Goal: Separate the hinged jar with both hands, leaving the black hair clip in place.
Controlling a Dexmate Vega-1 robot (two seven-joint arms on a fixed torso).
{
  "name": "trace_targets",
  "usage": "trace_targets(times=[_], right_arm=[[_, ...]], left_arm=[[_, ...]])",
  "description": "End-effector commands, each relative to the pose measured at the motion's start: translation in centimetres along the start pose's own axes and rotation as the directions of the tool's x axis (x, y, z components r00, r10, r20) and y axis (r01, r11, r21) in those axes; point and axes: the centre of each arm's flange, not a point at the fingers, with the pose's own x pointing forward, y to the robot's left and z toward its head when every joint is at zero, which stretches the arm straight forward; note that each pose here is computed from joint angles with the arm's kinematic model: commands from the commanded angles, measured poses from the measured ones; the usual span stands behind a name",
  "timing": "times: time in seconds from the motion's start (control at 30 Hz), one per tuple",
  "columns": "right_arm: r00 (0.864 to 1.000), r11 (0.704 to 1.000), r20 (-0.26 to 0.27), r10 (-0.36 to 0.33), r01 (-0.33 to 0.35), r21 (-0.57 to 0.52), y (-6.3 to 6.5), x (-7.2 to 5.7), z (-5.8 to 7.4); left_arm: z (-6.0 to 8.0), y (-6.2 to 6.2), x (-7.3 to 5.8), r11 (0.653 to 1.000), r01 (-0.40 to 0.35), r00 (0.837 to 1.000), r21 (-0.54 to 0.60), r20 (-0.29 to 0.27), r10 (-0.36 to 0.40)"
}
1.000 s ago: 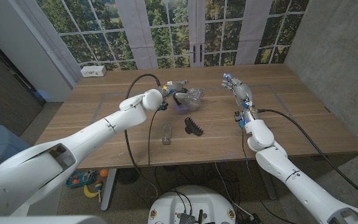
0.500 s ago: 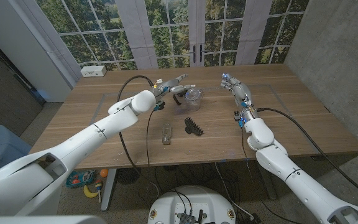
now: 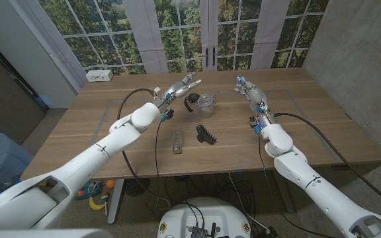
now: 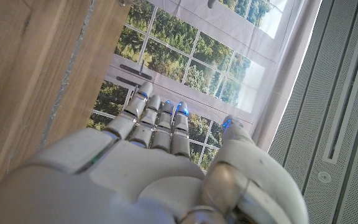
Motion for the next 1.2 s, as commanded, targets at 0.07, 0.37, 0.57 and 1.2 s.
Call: trace_targets(times=[0.07,0.37,0.57,1.2], right_arm=[[0.999,0.999,-0.011,0.031,-0.031,0.009,-0.2,0.7,-0.3],[0.999,0.998,0.004,0.05,-0.05,0.043,-0.9,1.6,-0.4],[0.999,0.996,0.022,0.028,-0.03,0.084,-1.6,1.7,-0.7],[0.996,0.996,0.042,-0.08,0.078,0.029,-2.6,1.0,0.1]], left_arm=[[-1.9,0.4,-2.4,0.969,-0.098,0.992,-0.227,0.057,0.113],[-2.8,0.7,-4.3,0.934,-0.142,0.984,-0.327,0.055,0.169],[-3.6,0.7,-5.5,0.909,-0.165,0.981,-0.382,0.032,0.191],[-8.2,1.5,-8.8,0.789,-0.31,0.95,-0.53,-0.133,0.284]])
